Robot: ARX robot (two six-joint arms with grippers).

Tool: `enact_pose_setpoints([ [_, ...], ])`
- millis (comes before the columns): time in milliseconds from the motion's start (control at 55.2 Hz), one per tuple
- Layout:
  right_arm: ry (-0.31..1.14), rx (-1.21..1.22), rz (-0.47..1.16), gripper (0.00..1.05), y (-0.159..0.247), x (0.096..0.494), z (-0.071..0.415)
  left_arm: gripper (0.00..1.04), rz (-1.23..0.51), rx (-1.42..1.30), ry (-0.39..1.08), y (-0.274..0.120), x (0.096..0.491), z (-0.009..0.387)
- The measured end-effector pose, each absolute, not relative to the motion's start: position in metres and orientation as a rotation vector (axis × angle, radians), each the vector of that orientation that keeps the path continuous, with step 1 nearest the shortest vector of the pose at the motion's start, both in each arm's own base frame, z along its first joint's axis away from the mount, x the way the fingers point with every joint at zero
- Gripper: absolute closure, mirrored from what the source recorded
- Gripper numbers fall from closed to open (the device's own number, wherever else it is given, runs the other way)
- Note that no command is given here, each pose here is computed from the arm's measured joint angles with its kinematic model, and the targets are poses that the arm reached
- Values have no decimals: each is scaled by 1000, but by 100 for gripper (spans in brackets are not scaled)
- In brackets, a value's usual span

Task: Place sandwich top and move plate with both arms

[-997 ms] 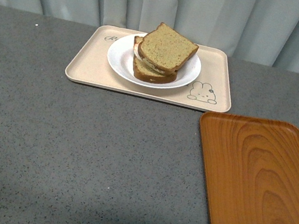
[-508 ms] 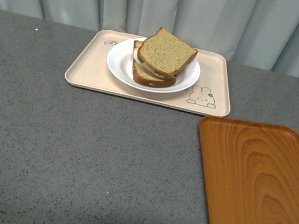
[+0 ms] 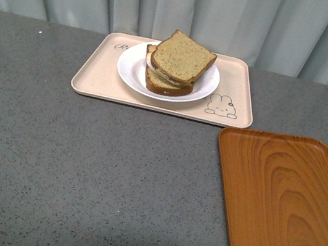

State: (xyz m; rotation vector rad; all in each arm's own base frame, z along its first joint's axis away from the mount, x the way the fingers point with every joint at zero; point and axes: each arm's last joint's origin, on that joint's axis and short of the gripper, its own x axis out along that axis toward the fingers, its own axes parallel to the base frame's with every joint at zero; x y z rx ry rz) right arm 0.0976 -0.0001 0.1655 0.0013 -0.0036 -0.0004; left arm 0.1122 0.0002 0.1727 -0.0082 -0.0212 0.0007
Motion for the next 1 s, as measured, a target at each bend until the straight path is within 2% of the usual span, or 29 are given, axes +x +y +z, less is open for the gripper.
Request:
enact_pose_setpoints([
  [326, -4, 1, 0, 9, 0, 98, 165, 101, 0, -8, 13, 0, 101, 168],
  [490, -4, 1, 0, 9, 0, 98, 165, 101, 1, -8, -14, 0, 97, 169],
  [544, -4, 1, 0, 9, 0, 98, 165, 94, 1, -8, -14, 0, 97, 169],
  [635, -4, 1, 0, 9, 0, 98, 165, 75, 1, -8, -15, 0, 97, 169],
  [743, -4, 1, 0, 9, 0, 98, 165, 57, 1, -8, -15, 0, 97, 169],
  [997, -4, 1, 0, 9, 0, 98, 165, 19, 1, -8, -15, 0, 97, 169],
])
